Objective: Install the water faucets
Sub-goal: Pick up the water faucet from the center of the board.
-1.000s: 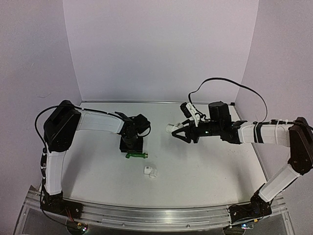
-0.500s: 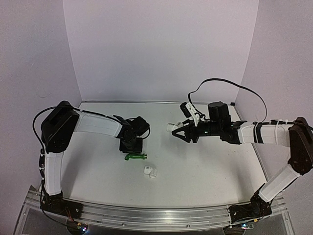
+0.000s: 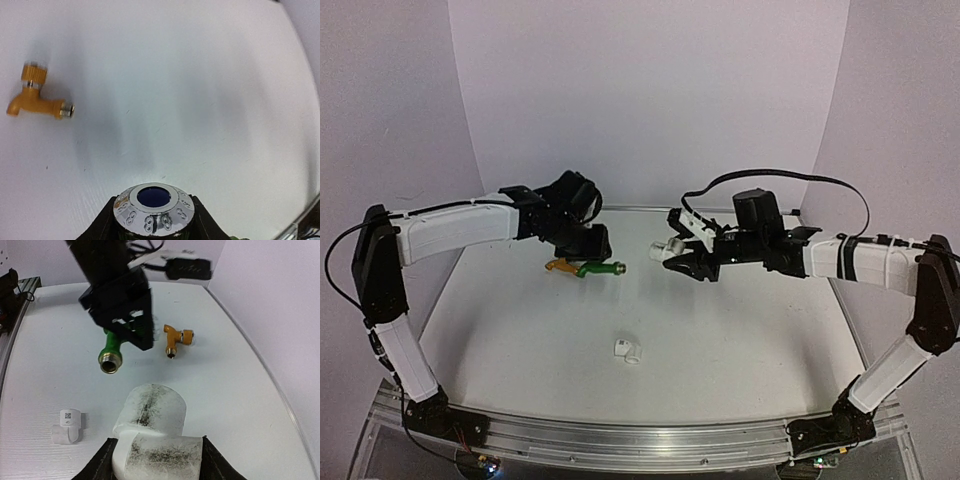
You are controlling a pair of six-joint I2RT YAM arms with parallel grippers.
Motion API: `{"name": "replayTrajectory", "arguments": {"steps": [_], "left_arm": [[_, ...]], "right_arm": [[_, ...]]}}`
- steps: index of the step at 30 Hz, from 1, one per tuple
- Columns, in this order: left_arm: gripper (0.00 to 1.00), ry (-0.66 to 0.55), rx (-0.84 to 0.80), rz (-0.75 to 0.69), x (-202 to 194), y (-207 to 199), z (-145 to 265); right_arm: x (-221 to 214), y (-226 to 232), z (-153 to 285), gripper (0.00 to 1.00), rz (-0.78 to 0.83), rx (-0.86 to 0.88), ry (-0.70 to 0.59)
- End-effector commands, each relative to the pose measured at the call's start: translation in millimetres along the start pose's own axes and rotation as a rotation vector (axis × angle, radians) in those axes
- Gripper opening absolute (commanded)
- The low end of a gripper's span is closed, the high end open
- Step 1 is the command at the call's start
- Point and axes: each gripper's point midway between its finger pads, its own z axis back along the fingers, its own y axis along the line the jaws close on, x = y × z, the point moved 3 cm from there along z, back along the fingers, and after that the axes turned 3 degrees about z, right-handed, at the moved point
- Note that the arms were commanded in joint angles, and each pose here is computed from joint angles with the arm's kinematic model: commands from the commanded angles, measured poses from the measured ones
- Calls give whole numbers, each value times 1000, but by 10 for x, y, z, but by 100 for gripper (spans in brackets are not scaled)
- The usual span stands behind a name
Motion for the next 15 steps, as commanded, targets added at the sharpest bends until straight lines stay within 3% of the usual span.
{"name": "replayTrajectory", "arguments": {"steps": [1,8,15], "left_arm": [[0,-113,-151,-71,514,-436,571],[0,-123,-89,-22,577,-380,622],[0,-169,-46,19,644,-338,674]], "right_arm": [[323,-52,-119,0,391,-64,21],[547,-216,-138,0,598,-135,37],[521,-222,-178,0,671,-146,67]]}}
